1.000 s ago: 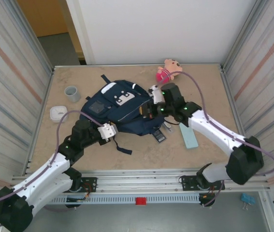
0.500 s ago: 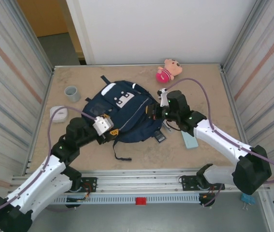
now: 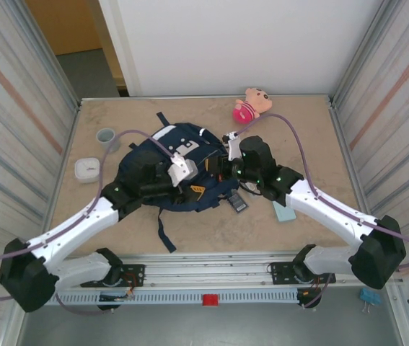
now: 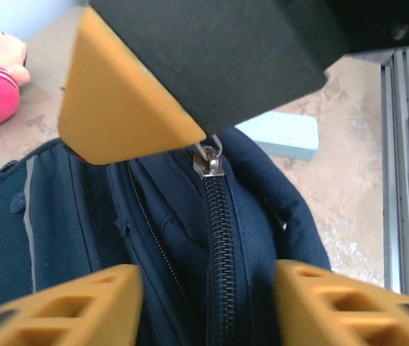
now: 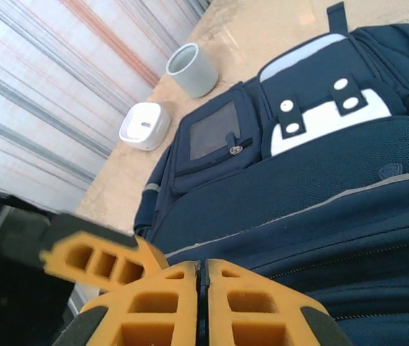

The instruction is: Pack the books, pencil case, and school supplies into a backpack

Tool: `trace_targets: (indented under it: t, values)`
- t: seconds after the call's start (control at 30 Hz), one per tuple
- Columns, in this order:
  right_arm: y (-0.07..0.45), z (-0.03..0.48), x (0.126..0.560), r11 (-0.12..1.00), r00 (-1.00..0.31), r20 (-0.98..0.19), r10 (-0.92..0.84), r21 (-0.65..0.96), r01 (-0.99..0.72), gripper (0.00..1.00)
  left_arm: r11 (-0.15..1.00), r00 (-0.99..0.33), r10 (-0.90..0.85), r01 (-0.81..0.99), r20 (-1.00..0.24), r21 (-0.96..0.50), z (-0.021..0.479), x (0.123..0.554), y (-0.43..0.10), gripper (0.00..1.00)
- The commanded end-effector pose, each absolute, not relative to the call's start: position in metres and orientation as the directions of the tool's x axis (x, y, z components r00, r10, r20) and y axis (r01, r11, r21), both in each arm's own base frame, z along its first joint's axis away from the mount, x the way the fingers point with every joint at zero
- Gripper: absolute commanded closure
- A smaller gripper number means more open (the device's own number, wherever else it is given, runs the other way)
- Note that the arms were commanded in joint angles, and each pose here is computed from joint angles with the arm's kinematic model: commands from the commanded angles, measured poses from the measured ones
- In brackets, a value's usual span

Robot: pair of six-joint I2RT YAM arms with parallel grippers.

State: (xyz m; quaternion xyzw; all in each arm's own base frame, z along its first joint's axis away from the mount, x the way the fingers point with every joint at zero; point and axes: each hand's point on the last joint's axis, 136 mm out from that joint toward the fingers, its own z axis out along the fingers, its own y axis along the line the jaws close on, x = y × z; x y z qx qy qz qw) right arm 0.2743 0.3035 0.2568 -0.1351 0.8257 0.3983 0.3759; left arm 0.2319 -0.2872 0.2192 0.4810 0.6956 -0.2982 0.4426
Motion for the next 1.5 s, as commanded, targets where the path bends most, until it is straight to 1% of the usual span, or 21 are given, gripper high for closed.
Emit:
trace_targets:
  t: [0.0,0.07,0.1,0.13,0.23,0.27,0.37,0.5,0.67,0.8,0.83,0.9,0.93,1.0,1.1,1.13,1.23,1.37,1.47]
  values:
    - [0.303,0.320,0.274,0.580,-0.562,-0.809,0.171,0.544,-0.606,1.00,0.382,-0.121,0.384,0.923,-0.915,0.038,0.235,0.241,-0.291,0.70]
    - [0.292,0.314,0.279,0.604,-0.570,-0.800,0.187,0.551,-0.575,1.00,0.407,-0.105,0.390,0.911,-0.915,0.069,0.233,0.243,-0.285,0.93]
    - [0.286,0.310,0.283,0.619,-0.574,-0.795,0.197,0.555,-0.555,1.00,0.391,-0.076,0.387,0.916,-0.919,0.088,0.237,0.240,-0.284,0.99]
    - [0.277,0.304,0.288,0.640,-0.578,-0.788,0.212,0.559,-0.527,1.00,0.362,-0.041,0.382,0.926,-0.923,0.109,0.240,0.233,-0.284,1.00]
    - [0.249,0.286,0.305,0.674,-0.582,-0.762,0.284,0.590,-0.444,1.00,0.290,0.058,0.357,0.942,-0.932,0.170,0.259,0.213,-0.280,1.00]
    - [0.238,0.280,0.312,0.680,-0.580,-0.750,0.317,0.606,-0.412,1.00,0.287,0.082,0.342,0.939,-0.936,0.188,0.266,0.209,-0.277,1.00]
    - [0.211,0.265,0.329,0.693,-0.566,-0.724,0.395,0.639,-0.334,1.00,0.301,0.142,0.290,0.925,-0.947,0.231,0.287,0.200,-0.262,1.00]
    - [0.190,0.250,0.346,0.692,-0.550,-0.700,0.456,0.667,-0.276,1.00,0.371,0.195,0.213,0.890,-0.957,0.264,0.311,0.195,-0.235,1.00]
    - [0.189,0.242,0.357,0.686,-0.545,-0.696,0.468,0.675,-0.272,1.00,0.450,0.191,0.241,0.847,-0.951,0.284,0.313,0.194,-0.203,1.00]
    - [0.209,0.264,0.354,0.627,-0.538,-0.701,0.469,0.693,-0.356,1.00,0.526,0.117,0.316,0.804,-0.941,0.277,0.293,0.200,-0.179,1.00]
    - [0.217,0.274,0.350,0.620,-0.531,-0.715,0.454,0.682,-0.388,1.00,0.535,0.094,0.340,0.799,-0.936,0.275,0.287,0.201,-0.176,0.92]
    - [0.232,0.288,0.341,0.614,-0.524,-0.742,0.418,0.656,-0.439,1.00,0.553,0.053,0.358,0.792,-0.932,0.257,0.285,0.201,-0.171,0.67]
    - [0.241,0.297,0.335,0.605,-0.521,-0.753,0.402,0.646,-0.466,1.00,0.554,0.041,0.349,0.797,-0.936,0.241,0.289,0.200,-0.172,0.58]
    - [0.256,0.308,0.325,0.596,-0.517,-0.771,0.372,0.625,-0.504,1.00,0.554,0.015,0.310,0.810,-0.951,0.193,0.302,0.200,-0.176,0.46]
    - [0.275,0.324,0.310,0.589,-0.495,-0.801,0.337,0.589,-0.553,1.00,0.542,-0.036,0.259,0.833,-0.965,0.115,0.321,0.202,-0.190,0.34]
    - [0.281,0.329,0.305,0.588,-0.489,-0.809,0.326,0.578,-0.566,1.00,0.540,-0.052,0.256,0.836,-0.965,0.099,0.325,0.204,-0.196,0.30]
    - [0.294,0.339,0.295,0.578,-0.472,-0.826,0.308,0.557,-0.597,1.00,0.507,-0.074,0.289,0.858,-0.954,0.087,0.326,0.204,-0.218,0.25]
    - [0.308,0.343,0.286,0.565,-0.471,-0.836,0.281,0.541,-0.623,1.00,0.473,-0.118,0.334,0.879,-0.935,0.058,0.314,0.205,-0.247,0.24]
    - [0.314,0.346,0.281,0.551,-0.471,-0.838,0.278,0.540,-0.636,1.00,0.517,-0.200,0.356,0.856,-0.913,0.015,0.292,0.218,-0.256,0.24]
